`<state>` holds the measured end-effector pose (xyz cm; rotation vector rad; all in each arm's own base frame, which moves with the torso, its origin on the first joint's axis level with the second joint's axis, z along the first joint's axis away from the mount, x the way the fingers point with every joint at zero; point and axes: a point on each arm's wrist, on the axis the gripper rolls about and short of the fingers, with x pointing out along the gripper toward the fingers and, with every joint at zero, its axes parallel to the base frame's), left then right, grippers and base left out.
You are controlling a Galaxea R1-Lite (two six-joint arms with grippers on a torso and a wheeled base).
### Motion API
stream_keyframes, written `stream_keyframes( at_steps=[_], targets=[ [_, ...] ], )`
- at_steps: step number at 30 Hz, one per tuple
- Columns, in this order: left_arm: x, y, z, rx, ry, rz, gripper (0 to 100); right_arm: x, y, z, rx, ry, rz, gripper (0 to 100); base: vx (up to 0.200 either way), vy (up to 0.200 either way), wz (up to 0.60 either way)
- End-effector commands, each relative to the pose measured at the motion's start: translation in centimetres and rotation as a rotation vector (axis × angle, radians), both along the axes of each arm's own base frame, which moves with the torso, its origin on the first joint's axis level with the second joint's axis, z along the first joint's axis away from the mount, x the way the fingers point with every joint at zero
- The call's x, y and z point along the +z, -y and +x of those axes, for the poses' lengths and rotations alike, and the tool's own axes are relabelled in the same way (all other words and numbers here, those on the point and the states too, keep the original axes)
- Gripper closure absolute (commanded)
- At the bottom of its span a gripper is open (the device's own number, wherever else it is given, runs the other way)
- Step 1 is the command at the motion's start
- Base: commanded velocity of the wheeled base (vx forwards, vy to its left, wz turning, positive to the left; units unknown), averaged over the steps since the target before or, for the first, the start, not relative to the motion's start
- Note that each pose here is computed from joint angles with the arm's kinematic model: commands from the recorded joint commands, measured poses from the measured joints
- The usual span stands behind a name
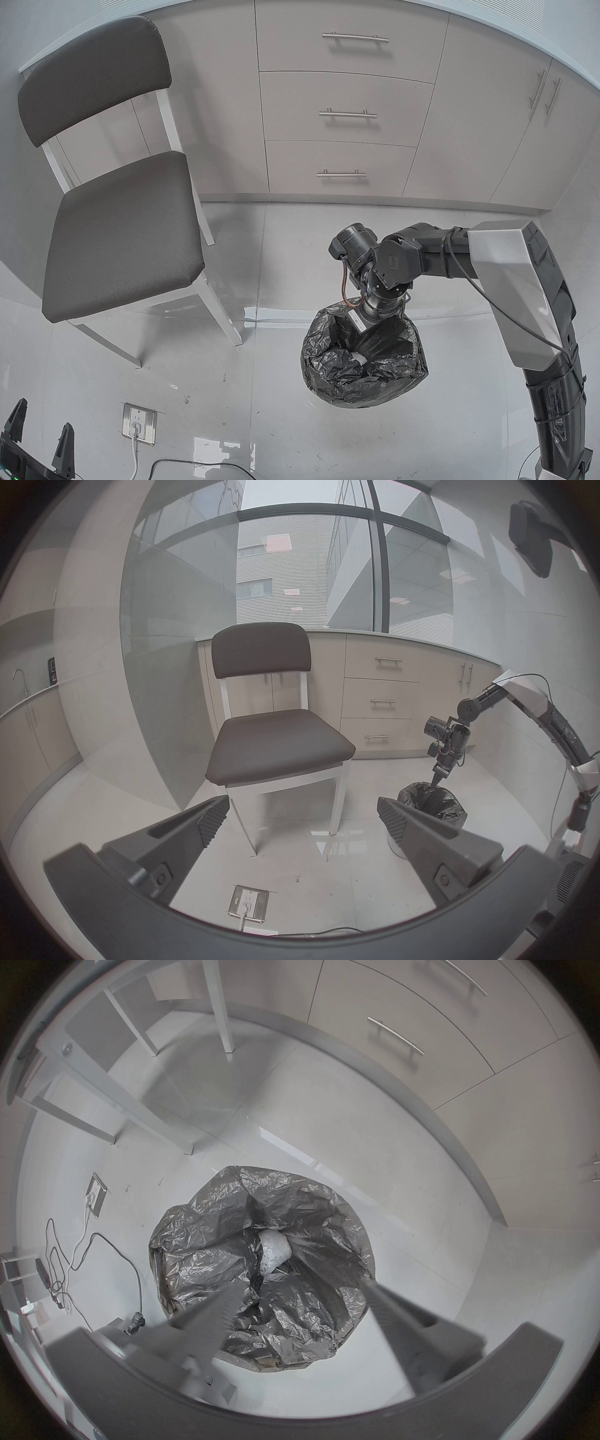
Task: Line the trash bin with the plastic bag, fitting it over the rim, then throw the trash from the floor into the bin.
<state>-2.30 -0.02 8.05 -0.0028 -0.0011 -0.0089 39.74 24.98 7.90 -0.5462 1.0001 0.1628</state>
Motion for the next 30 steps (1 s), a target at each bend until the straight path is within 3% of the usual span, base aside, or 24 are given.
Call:
stream_keyframes(
  at_steps=[1, 7, 12, 22, 24, 25, 26, 30],
  targets=[
    [-0.5, 0.0, 0.0, 0.000, -0.003, 0.000, 0, 2.5, 0.6, -0.3, -0.011, 0.040, 0.028, 0, 0.000, 0.000, 0.00],
    [-0.5, 0.0, 0.0, 0.000, -0.003, 0.000, 0, 5.5, 2.4, -0.2, -0.044, 0.092, 0.057, 0, 0.000, 0.000, 0.00],
    [-0.5, 0.0, 0.0, 0.000, -0.003, 0.000, 0, 9.6, 5.4, -0.2, -0.125, 0.196, 0.063, 0, 0.000, 0.000, 0.00],
    [-0.5, 0.0, 0.0, 0.000, -0.003, 0.000, 0, 20.5, 17.2, -2.6, -0.442, 0.486, -0.031, 0, 0.000, 0.000, 0.00],
    [-0.5, 0.0, 0.0, 0.000, -0.003, 0.000, 0, 23.9, 21.4, -4.7, -0.529, 0.561, -0.039, 0, 0.000, 0.000, 0.00],
    [-0.5, 0.0, 0.0, 0.000, -0.003, 0.000, 0, 23.9, 21.4, -4.7, -0.529, 0.561, -0.039, 0, 0.000, 0.000, 0.00],
    [-0.5, 0.0, 0.0, 0.000, -0.003, 0.000, 0, 26.2, 24.5, -6.8, -0.599, 0.617, -0.051, 0, 0.000, 0.000, 0.00],
    [-0.5, 0.0, 0.0, 0.000, -0.003, 0.000, 0, 30.0, 28.9, -12.3, -0.725, 0.696, -0.061, 0, 0.000, 0.000, 0.00]
  ],
)
